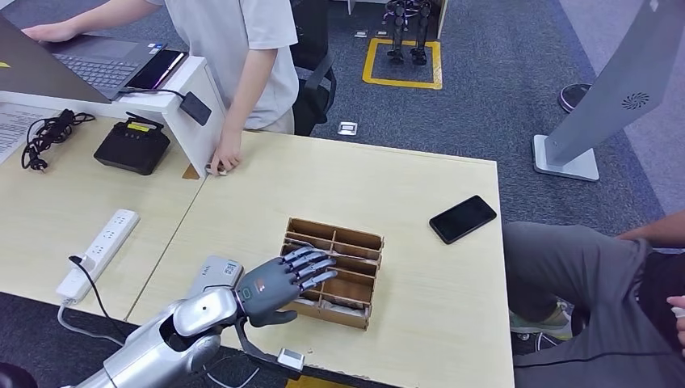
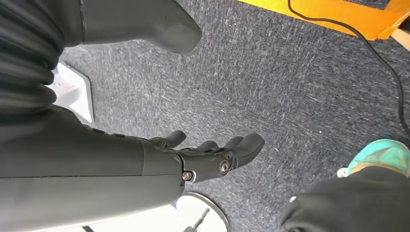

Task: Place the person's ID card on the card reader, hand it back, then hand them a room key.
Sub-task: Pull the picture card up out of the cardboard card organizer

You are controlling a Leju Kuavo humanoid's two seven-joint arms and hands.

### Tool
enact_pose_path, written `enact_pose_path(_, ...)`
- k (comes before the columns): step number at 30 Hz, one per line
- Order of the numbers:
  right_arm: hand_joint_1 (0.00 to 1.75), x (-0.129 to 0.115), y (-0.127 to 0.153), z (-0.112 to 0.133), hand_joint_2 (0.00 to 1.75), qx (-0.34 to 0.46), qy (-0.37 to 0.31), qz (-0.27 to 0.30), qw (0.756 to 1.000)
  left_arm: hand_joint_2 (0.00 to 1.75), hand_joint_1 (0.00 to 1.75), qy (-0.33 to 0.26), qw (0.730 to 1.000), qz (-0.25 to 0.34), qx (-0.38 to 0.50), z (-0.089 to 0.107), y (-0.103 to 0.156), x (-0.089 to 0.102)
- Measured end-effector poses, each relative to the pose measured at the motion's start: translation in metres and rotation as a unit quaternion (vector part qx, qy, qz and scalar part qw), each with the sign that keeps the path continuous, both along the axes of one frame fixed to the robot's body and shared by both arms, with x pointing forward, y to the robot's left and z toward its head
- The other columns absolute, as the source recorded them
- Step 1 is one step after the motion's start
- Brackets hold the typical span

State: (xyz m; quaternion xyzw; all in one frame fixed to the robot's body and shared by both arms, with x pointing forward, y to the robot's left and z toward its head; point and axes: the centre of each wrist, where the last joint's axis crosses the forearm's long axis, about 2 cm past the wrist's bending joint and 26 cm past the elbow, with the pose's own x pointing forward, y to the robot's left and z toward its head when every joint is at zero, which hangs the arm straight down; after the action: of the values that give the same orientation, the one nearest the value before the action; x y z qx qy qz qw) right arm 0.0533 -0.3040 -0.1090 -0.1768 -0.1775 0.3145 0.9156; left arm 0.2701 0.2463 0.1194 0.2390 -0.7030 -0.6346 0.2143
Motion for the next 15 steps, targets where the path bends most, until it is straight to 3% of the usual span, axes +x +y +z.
enact_pose_path(15, 0.0, -0.0052, -0.0007, -0.0006, 1.75, -0.001, 0.005, -0.006, 1.0, 1.75, 0.0, 0.001, 1.0, 0.015, 0.01, -0.0031, 0.0085, 0.0002)
